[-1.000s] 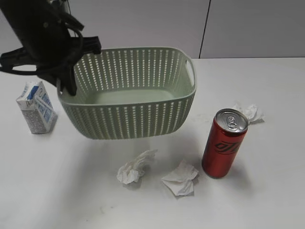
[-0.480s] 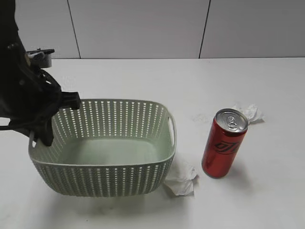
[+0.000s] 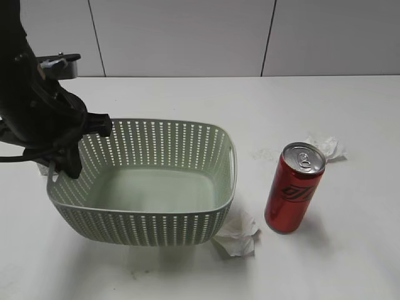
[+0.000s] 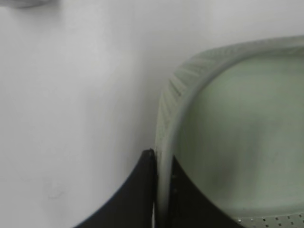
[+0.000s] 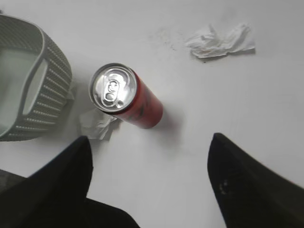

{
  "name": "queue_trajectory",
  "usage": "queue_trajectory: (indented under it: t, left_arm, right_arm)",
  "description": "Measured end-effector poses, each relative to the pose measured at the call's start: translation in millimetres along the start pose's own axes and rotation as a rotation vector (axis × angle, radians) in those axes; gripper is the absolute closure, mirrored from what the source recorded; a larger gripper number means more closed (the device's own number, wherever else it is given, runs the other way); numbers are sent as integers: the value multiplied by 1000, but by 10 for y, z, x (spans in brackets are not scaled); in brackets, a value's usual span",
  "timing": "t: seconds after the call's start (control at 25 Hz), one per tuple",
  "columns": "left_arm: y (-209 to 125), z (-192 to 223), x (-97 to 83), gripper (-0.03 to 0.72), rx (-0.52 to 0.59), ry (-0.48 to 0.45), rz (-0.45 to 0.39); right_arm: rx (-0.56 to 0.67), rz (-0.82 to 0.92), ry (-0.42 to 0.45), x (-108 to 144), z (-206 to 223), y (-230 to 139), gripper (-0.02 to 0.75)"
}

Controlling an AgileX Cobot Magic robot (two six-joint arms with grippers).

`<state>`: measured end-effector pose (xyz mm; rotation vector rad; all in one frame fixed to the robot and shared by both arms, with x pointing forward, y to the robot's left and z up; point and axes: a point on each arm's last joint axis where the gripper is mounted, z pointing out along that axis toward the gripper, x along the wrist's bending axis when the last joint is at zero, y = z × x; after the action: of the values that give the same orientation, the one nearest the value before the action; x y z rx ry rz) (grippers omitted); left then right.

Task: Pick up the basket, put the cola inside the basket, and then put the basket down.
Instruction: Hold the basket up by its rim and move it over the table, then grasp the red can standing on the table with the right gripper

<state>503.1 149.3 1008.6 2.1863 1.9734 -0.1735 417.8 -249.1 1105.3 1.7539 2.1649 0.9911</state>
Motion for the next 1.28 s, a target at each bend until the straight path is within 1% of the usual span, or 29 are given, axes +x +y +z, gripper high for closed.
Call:
queue_trajectory:
  t: [0.08, 0.16, 0.32, 0.44, 0.6, 0.76, 0.84, 1.0, 1.2, 1.28]
  left_arm:
    - [2, 0, 0, 688, -2, 0, 0]
    - [3, 0, -1, 688, -4, -1, 0]
    - [18, 0, -3, 688, -20, -4, 1]
    - [24, 0, -4, 688, -27, -4, 2]
    - [26, 0, -2, 688, -28, -2, 4]
    - [26, 0, -1, 688, -28, -1, 5]
    - [28, -1, -1, 688, -30, -1, 5]
    - [30, -1, -2, 688, -33, -2, 6]
    - [31, -1, -2, 688, -34, -2, 6]
    - [32, -1, -3, 688, -35, -3, 6]
  right_arm:
    - [64, -27, 31, 59, 180, 124, 153]
    - [128, -80, 52, 203, 350, 192, 153]
    - [260, -203, 1, 511, 726, 223, 153]
    - [297, -232, -28, 635, 963, 262, 136]
    - [311, -203, -73, 616, 1200, 307, 90]
    - [345, -209, -140, 544, 1378, 290, 81]
    - [356, -203, -148, 532, 1460, 280, 79]
    - [382, -172, -136, 532, 1634, 247, 80]
    - [481, -151, -160, 484, 1850, 137, 83]
    - [516, -144, -169, 468, 1901, 98, 106]
